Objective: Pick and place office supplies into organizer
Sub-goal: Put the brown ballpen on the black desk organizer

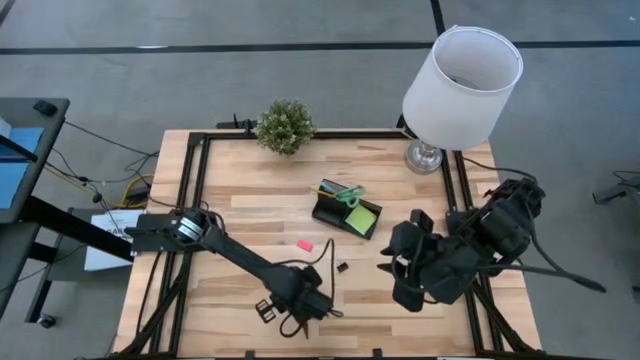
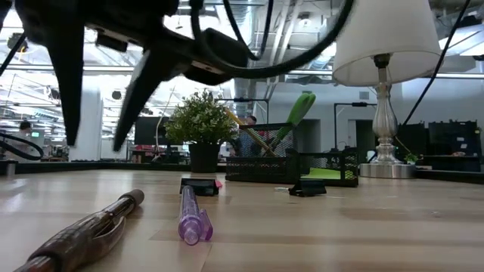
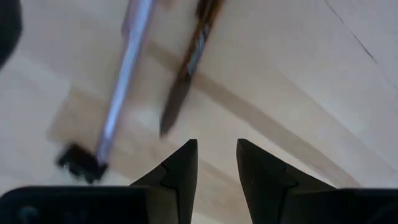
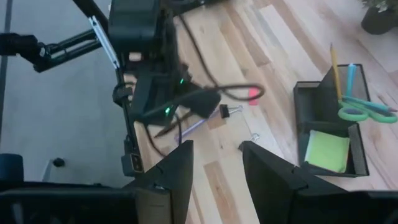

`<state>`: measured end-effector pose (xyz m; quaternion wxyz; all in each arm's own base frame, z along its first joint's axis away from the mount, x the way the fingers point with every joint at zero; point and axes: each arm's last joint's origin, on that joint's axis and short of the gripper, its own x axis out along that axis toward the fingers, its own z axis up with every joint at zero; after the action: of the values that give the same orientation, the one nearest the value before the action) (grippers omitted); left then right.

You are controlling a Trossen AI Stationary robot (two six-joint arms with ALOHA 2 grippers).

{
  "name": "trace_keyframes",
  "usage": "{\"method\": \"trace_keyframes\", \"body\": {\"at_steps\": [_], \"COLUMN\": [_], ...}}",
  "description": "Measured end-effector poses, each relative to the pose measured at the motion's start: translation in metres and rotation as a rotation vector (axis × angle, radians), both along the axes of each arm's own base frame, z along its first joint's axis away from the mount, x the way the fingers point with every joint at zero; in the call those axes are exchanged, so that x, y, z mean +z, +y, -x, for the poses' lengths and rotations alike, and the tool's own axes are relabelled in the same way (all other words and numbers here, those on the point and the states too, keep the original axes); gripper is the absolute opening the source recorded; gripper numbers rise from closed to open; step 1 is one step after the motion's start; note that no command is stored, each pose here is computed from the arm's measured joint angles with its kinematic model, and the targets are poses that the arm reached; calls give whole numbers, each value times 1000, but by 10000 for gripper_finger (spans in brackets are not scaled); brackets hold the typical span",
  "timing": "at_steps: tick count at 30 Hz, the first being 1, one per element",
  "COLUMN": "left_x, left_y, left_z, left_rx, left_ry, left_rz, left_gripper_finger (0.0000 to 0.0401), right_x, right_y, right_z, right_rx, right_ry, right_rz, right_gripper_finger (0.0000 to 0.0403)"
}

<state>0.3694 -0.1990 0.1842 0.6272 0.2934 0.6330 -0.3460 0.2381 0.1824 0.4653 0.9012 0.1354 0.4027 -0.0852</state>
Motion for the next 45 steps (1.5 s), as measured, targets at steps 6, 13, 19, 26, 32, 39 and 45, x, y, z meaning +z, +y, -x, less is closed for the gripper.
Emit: {"method": "trace_keyframes", "body": {"at_steps": [6,13,19,26,32,39,45], "left_x": [-5,-19,-22,-36,-49,-49,-37], "left_y": [-9,-5,-7,-4,0,2,12], "left_z": [-12,-16,-15,-10,-3,-7,-13], "left_rx": [-9,-8,-14,-16,-4,16,142], "left_ry": [-129,-112,-112,-97,-96,-105,-48], "left_rz": [24,-12,-26,-46,-46,-36,-53], "left_gripper_finger": [103,103,103,102,102,65,16], "right_x": [-2,-2,-2,-2,-2,-2,-2], "right_y": [1,-2,-1,-1,-1,-3,-7], "right_z": [-3,-4,-4,-4,-4,-5,-8], "right_rx": [-1,16,18,37,58,70,36], "right_ry": [11,10,10,11,13,14,11], "right_rz": [2,23,24,41,59,76,65], "right_gripper_finger": [131,131,131,131,131,131,131]}}
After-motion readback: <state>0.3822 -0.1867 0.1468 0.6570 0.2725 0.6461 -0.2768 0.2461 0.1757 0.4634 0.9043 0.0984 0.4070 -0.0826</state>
